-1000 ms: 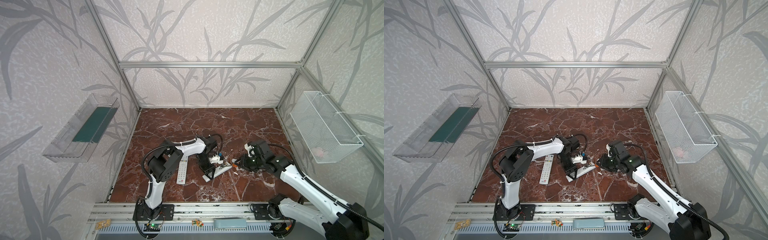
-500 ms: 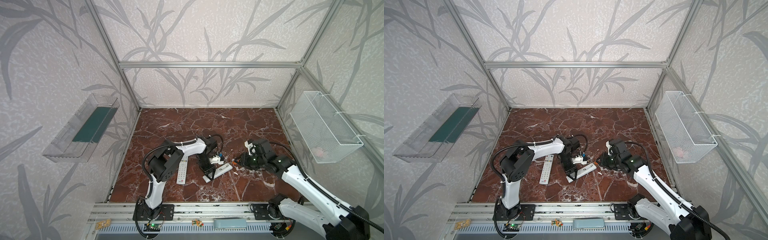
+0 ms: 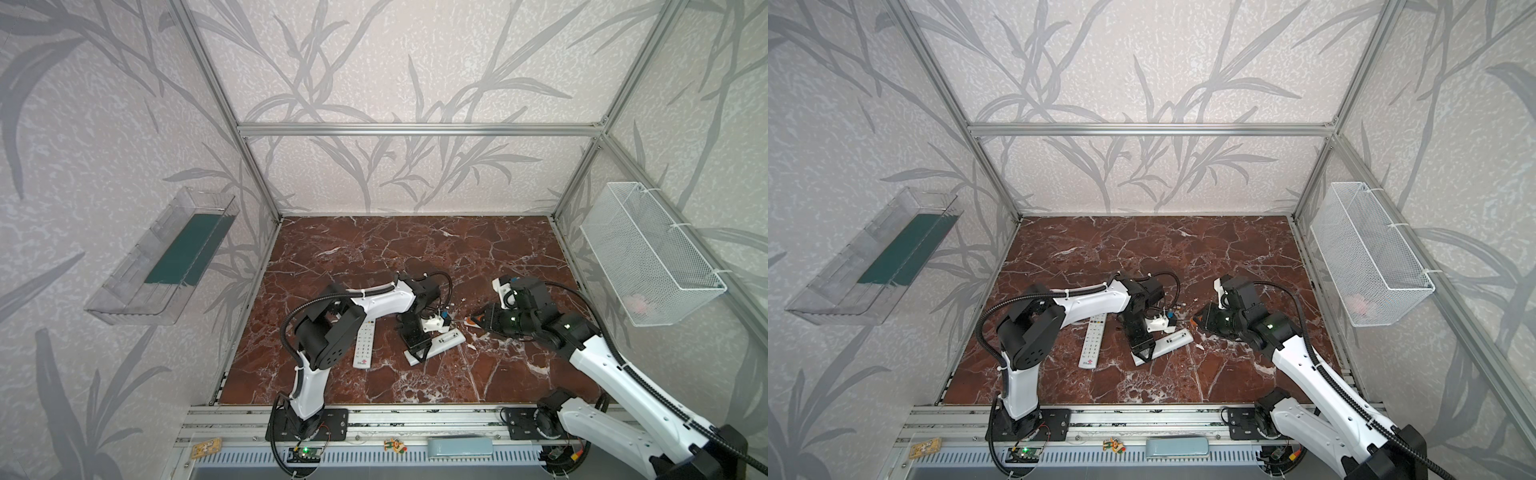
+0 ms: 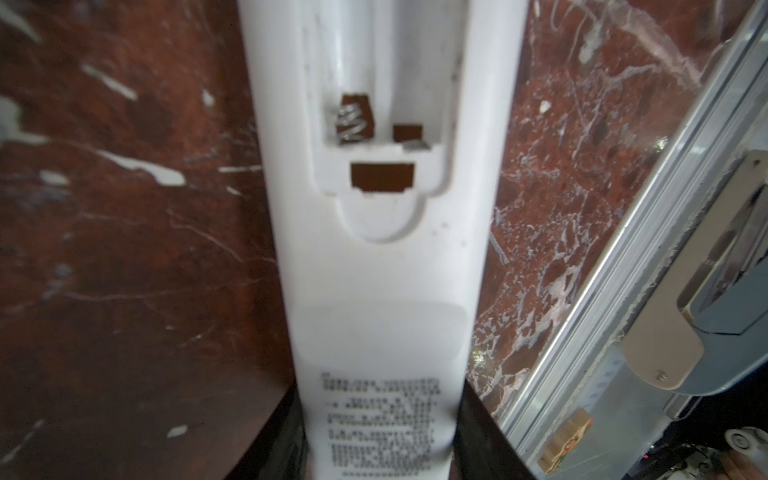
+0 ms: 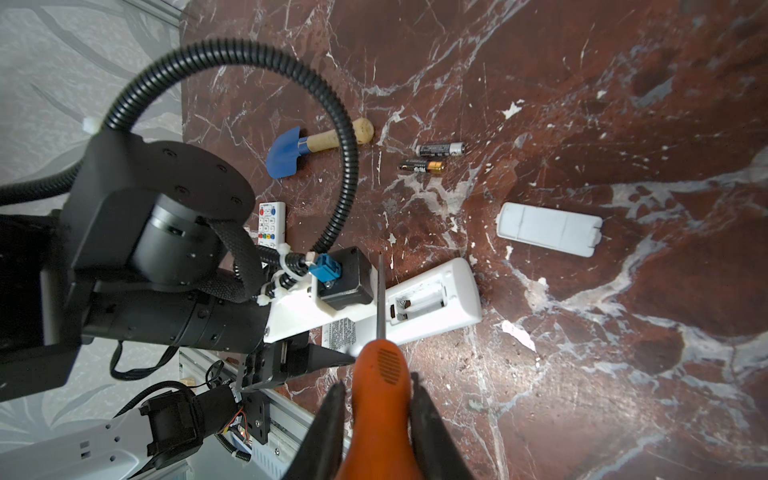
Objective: Unload the batteries from the remote control
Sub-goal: 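Lift the screwdriver away from the emptied compartment with the right gripper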
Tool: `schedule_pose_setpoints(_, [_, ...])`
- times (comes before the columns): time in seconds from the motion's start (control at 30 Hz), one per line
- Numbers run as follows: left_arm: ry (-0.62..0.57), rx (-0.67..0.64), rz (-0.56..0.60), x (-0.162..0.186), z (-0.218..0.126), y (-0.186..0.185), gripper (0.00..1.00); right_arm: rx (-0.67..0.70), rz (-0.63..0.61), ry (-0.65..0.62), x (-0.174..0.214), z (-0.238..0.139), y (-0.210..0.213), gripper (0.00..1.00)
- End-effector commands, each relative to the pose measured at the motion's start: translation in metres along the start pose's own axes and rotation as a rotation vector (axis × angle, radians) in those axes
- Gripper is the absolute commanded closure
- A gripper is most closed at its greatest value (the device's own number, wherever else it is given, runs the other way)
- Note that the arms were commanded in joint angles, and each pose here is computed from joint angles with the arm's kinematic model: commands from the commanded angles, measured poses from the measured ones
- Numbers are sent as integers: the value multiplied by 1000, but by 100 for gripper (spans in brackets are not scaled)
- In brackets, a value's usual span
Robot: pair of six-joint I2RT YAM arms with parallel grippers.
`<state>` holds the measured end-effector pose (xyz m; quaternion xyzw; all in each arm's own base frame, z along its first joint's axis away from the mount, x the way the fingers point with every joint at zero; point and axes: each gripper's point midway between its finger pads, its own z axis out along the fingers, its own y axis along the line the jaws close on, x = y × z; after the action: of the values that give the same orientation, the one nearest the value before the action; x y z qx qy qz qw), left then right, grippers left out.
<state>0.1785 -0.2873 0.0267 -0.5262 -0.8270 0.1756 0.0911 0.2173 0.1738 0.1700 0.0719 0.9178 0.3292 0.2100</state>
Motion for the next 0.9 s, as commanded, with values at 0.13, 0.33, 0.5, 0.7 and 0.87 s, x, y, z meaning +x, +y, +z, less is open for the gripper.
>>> schedule_pose_setpoints(0.13, [23, -139, 62, 13, -12, 7, 100, -12, -58, -90, -21, -29, 11, 100])
schedule_pose_setpoints(0.33, [-15, -207, 84, 14, -24, 8, 100, -14, -68, -125, -29, -42, 11, 100])
schedule_pose_setpoints(0.5, [-58, -290, 107, 15, -40, 12, 100, -24, -94, -149, -34, -50, 16, 100])
schedule_pose_setpoints(0.7, [-132, -447, 161, 14, -65, 19, 100, -44, -132, -150, -36, -57, 24, 100])
schedule_pose_setpoints(0.87, [-149, -521, 194, 18, -79, 21, 100, -77, -151, -147, -34, -68, 34, 100])
